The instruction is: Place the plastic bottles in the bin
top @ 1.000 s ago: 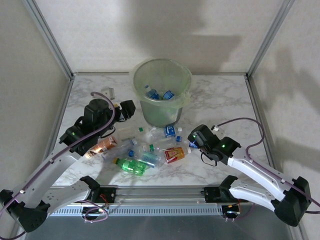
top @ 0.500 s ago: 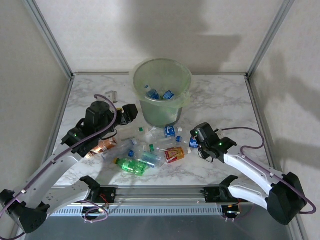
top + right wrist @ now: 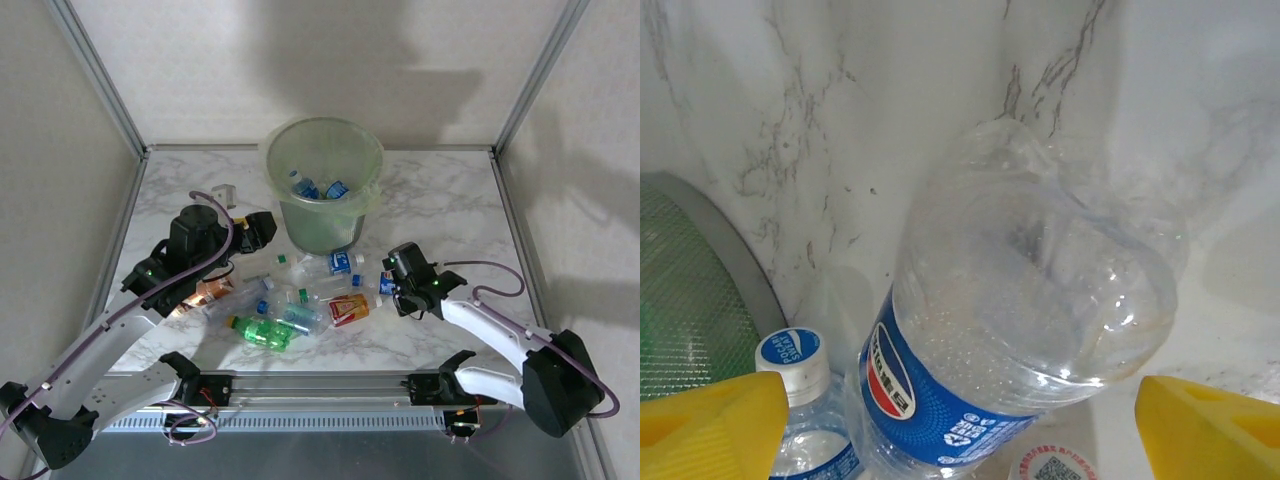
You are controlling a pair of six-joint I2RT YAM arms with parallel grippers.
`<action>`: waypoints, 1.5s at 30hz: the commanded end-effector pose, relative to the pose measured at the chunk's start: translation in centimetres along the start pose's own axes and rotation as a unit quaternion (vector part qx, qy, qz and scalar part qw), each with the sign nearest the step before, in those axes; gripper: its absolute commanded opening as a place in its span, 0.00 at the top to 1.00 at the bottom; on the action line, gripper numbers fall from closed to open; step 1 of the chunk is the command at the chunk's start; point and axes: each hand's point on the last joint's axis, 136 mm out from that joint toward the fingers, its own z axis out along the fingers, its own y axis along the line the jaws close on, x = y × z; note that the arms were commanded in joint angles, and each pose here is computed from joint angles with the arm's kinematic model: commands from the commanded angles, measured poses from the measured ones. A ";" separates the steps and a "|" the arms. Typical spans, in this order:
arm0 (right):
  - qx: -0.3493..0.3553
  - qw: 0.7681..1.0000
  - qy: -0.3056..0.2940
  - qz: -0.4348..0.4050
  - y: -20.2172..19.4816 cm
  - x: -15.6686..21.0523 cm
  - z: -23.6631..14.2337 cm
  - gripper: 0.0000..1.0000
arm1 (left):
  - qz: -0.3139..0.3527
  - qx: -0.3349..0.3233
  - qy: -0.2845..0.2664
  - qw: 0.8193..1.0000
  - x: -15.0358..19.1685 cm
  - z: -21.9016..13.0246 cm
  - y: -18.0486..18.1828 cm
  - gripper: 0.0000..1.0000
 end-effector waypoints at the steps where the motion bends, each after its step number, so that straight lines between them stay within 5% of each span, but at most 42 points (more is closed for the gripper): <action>1: 0.010 1.000 -0.002 0.018 -0.3 -0.4 0.7 0.10 | 0.011 0.017 -0.006 1.000 -0.3 -0.4 -0.5 0.23; 26: 0.021 0.998 -0.050 -0.020 0.6 -3.8 2.8 0.31 | 0.016 0.007 -0.013 1.000 -0.7 -0.2 -0.3 0.23; 38: -0.040 0.990 -0.103 -0.089 3.1 -6.0 -1.8 0.39 | 0.010 0.016 -0.024 1.000 -1.8 -0.8 -1.1 0.21; 45: -0.152 0.969 -0.091 -0.171 6.8 -5.1 -7.6 0.41 | 0.007 0.118 0.021 0.993 -0.5 -0.7 -4.8 0.17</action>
